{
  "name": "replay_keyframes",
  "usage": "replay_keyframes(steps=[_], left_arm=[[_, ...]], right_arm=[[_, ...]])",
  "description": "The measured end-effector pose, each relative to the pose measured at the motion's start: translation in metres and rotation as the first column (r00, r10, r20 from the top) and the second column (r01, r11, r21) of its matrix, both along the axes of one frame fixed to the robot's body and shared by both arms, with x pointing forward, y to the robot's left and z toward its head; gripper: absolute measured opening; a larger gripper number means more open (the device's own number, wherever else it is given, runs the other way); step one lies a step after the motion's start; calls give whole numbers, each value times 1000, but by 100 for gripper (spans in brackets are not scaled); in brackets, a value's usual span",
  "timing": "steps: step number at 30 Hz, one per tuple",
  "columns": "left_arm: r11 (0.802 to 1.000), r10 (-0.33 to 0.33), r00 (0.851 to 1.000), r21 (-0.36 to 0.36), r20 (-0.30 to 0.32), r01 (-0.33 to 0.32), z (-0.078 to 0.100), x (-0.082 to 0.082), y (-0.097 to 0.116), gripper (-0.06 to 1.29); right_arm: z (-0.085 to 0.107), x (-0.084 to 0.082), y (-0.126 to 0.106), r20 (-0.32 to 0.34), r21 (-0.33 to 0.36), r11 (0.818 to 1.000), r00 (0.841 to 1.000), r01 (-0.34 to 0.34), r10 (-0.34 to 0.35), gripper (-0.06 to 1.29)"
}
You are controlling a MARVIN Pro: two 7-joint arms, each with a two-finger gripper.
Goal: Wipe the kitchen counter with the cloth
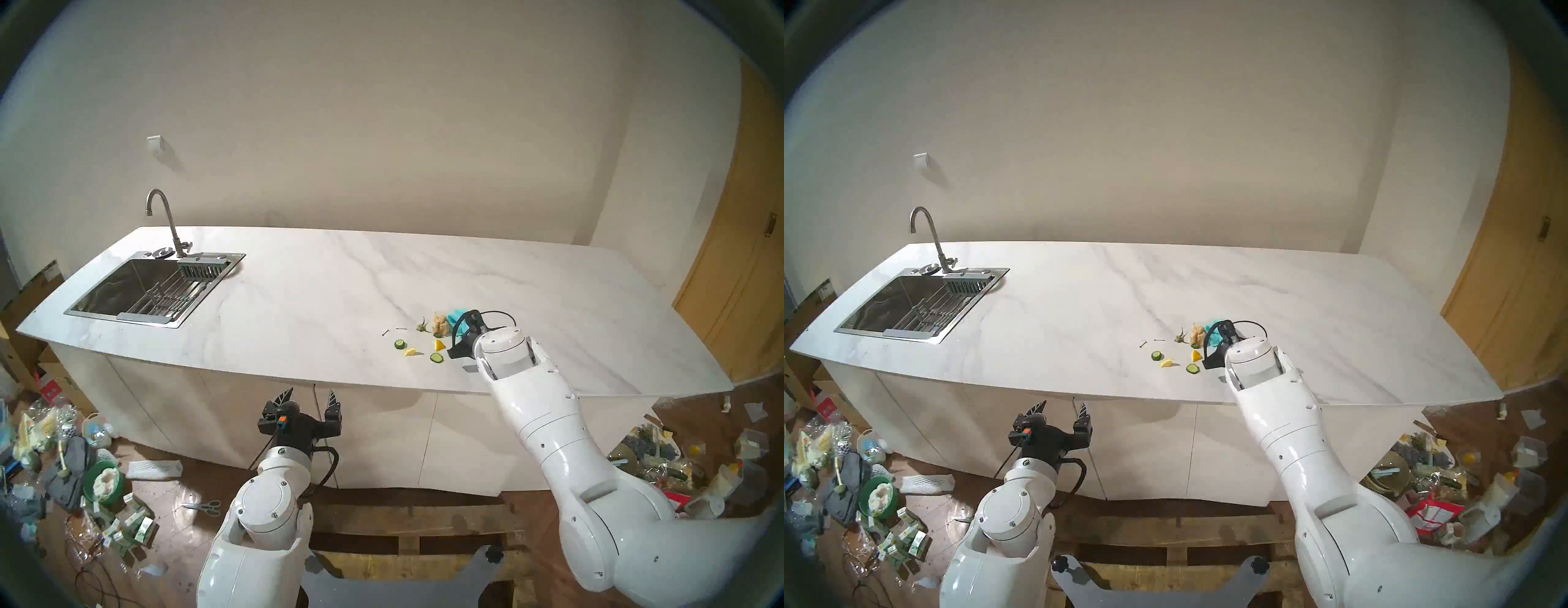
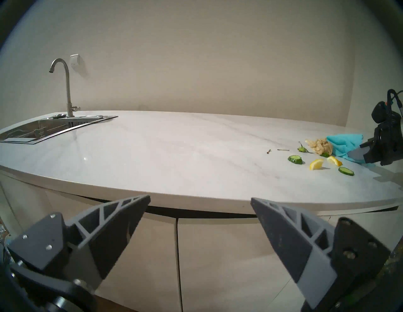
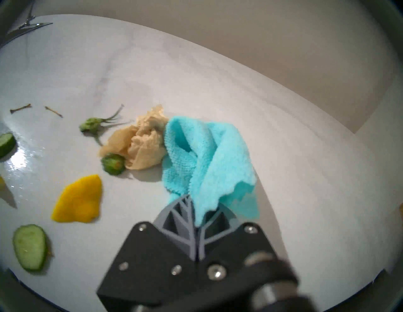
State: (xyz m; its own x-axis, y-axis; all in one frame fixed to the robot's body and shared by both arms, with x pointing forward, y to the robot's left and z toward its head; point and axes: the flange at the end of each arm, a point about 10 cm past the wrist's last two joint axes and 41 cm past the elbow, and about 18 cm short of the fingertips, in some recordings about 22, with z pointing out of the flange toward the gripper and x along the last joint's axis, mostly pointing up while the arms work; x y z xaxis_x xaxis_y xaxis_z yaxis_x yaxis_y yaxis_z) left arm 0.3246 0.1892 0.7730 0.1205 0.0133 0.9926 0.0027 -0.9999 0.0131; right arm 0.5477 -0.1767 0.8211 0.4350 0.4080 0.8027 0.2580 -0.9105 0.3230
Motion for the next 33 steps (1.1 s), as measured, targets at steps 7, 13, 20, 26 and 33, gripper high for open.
replay_keyframes(steps=[7,13,20,26,33], left_arm=[[1000,0,1000,0,0,0,0,0,0,126],[1000,0,1000,0,0,0,0,0,0,126],[1000,0,1000,0,0,0,0,0,0,126],[1000,0,1000,0,0,0,0,0,0,126],[1000,0,1000,0,0,0,0,0,0,126]], right_arm=[[-5,-15,31,-19,11,999,999,-46,46,-2],[-6,-21,56,-19,14,998,998,-64,64,-2],[-7,-26,94,-22,19,995,995,-96,97,-2],[-7,-27,124,-26,21,993,993,-119,119,-2],[-6,-27,162,-34,16,989,988,-149,150,-2]])
